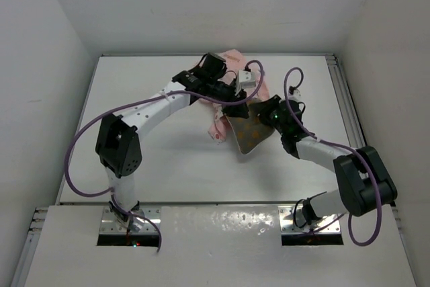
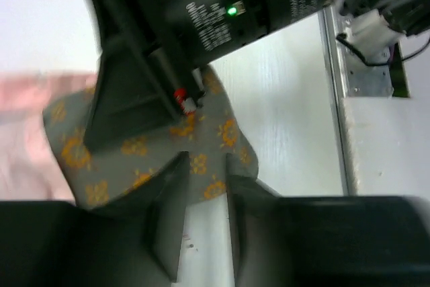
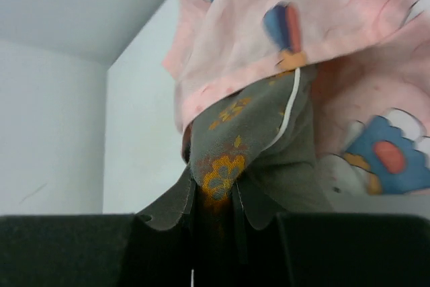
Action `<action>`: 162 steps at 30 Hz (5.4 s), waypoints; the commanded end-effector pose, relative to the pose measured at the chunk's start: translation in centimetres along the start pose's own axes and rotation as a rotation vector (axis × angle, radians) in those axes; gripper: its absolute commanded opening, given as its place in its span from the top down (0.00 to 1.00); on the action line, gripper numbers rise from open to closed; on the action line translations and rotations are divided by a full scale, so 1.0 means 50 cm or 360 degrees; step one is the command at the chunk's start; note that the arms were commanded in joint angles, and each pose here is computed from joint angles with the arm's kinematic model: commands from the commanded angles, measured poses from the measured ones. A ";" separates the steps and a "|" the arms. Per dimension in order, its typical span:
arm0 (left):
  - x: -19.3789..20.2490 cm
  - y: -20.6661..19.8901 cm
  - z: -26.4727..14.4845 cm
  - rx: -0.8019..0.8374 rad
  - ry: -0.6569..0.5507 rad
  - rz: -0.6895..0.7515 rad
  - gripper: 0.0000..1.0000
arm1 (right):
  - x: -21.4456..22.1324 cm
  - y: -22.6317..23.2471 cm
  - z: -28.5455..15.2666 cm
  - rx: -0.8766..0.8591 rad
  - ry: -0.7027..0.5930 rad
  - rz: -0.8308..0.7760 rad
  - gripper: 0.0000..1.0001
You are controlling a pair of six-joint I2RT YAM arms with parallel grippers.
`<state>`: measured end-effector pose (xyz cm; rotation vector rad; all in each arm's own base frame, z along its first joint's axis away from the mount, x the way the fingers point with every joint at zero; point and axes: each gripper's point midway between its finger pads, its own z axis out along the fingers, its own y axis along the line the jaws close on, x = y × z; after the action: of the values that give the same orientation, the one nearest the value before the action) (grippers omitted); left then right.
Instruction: Put the pillow into the pillowcase
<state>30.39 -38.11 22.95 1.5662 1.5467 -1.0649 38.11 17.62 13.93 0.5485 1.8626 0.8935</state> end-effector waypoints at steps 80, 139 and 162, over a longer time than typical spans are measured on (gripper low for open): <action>0.276 -0.104 -0.072 0.0215 0.0427 -0.0526 0.81 | 0.122 -0.042 0.161 0.0356 0.0433 -0.0406 0.23; 0.299 -0.078 0.074 0.0174 0.0394 0.1527 0.43 | 0.159 -0.196 0.156 0.0689 0.0865 -0.0103 1.00; 0.484 -0.031 0.056 0.0287 0.0971 0.1660 0.84 | 0.177 -0.202 0.104 0.0675 0.0878 -0.0064 1.00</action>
<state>26.96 -31.76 1.16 2.4793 0.6591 -0.1607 39.44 18.95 -1.09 0.5756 2.5904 0.6510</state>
